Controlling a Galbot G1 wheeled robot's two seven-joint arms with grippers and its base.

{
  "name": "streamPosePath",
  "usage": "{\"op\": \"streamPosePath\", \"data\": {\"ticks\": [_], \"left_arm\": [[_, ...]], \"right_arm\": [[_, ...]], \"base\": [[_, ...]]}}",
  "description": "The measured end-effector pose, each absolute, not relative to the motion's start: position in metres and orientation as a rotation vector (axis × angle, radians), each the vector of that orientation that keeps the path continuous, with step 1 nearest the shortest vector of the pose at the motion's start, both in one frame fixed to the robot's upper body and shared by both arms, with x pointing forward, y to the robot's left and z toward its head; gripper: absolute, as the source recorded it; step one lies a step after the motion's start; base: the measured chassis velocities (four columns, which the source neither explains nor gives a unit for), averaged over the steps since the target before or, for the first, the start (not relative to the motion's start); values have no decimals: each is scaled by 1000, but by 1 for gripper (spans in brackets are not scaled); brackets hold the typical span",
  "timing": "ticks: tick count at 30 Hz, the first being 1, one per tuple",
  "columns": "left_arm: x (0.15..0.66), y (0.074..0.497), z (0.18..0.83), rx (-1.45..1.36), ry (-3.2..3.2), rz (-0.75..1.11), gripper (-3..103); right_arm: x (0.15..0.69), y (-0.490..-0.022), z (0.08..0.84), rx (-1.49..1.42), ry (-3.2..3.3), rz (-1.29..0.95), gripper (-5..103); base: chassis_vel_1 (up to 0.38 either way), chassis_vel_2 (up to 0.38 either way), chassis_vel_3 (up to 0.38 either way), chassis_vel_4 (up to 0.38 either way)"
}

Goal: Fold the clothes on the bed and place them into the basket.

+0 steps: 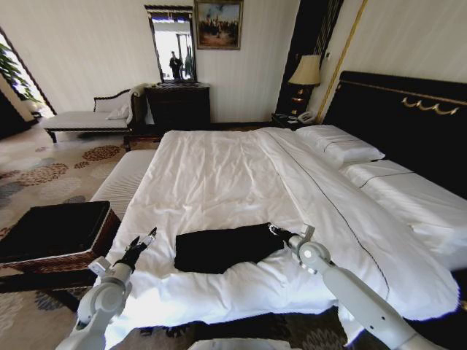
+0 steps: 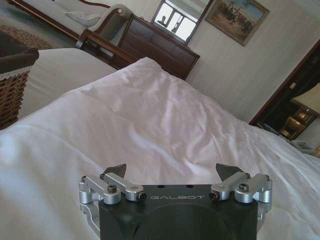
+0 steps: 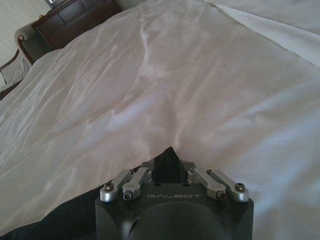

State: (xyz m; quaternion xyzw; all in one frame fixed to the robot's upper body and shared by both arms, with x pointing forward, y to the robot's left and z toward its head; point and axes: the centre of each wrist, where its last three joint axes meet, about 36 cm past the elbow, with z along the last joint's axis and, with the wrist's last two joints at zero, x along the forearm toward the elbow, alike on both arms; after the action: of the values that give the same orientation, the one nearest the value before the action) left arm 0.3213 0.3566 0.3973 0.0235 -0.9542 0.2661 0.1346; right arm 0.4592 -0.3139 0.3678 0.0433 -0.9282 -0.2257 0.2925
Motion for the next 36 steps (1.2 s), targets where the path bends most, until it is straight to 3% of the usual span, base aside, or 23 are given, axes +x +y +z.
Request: {"op": "streamPosePath", "data": {"ticks": [7,10,36], "left_arm": [[320,358,397,71,-2765,768,100],[320,358,397,73,-2766,767,100],[316,347,393,56,-2754,769,100]], "right_arm": [[461,-313,364,113,-2468,-590,4],[461,-312,365,123,-2471,-591,0],[482,-315,357,121,-2625,-659,0]], "base": [[0,0,0,0],[0,0,0,0],[0,0,0,0]]}}
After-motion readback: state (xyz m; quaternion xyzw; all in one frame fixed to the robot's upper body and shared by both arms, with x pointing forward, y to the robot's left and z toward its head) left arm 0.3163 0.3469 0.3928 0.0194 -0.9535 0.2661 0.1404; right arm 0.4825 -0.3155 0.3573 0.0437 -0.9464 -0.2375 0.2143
